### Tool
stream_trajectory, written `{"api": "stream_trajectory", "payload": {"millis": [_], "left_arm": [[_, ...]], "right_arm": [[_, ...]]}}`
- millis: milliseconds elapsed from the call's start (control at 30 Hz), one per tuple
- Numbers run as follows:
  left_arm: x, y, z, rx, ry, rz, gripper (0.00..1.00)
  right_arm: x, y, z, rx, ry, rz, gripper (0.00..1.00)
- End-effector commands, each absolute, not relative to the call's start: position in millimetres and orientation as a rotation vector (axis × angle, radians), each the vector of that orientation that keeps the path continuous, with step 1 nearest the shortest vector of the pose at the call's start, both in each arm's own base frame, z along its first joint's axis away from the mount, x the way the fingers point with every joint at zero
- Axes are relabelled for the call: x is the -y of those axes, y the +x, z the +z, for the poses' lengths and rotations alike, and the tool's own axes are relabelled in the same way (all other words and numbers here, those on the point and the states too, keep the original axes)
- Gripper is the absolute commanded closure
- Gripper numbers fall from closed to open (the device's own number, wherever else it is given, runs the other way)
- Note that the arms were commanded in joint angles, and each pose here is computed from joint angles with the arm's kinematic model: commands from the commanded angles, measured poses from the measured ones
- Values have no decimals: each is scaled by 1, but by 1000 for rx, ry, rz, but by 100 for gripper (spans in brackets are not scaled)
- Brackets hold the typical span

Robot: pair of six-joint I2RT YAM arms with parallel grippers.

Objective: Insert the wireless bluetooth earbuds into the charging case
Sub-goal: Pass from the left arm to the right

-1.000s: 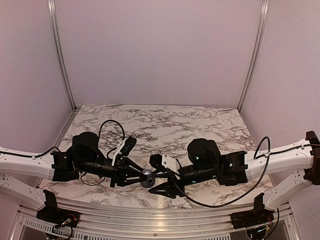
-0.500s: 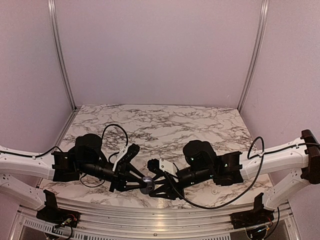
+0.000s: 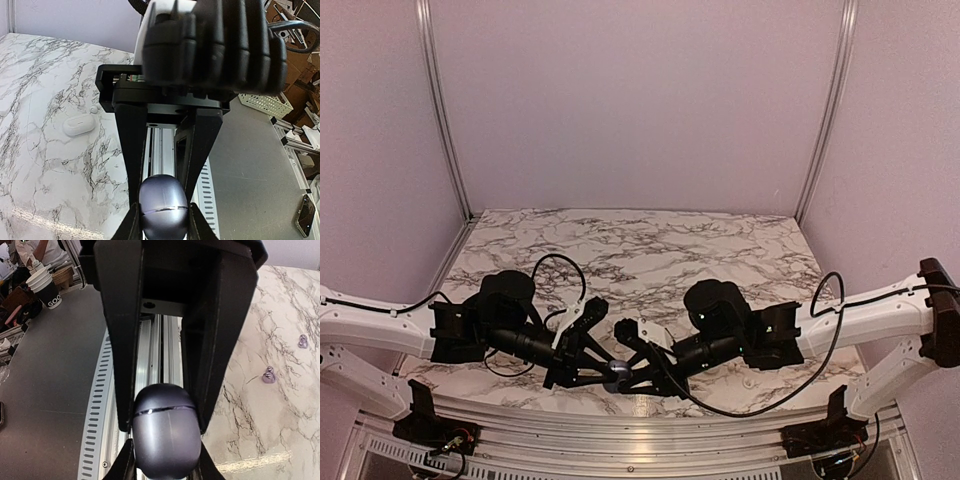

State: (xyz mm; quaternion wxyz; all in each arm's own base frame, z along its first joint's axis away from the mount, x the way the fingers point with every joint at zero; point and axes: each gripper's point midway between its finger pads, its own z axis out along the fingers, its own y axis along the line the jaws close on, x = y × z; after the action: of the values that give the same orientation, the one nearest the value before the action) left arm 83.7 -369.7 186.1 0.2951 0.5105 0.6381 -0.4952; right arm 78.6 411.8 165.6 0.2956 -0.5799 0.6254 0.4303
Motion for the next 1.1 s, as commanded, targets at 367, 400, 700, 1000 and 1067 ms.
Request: {"api": "stream_trajectory", "payload": {"millis": [367, 400, 700, 1000, 1067], "left_arm": [[376, 94, 191, -1712, 1334, -1258, 62], [376, 95, 191, -1713, 1326, -1247, 58], [368, 109, 194, -1715, 1252, -1152, 25], [364, 108, 195, -1697, 1260, -1143, 20], [365, 108, 195, -1696, 1260, -1140, 21]], "right_arm": [[-433, 87, 174, -1601, -1521, 1195, 100], [-433, 89, 174, -1606, -1514, 1196, 100], [-425, 95, 179, -1598, -1468, 1190, 100], [-413, 88, 194, -1550, -1434, 1229, 100], [-411, 85, 196, -1539, -1435, 1241, 100]]}}
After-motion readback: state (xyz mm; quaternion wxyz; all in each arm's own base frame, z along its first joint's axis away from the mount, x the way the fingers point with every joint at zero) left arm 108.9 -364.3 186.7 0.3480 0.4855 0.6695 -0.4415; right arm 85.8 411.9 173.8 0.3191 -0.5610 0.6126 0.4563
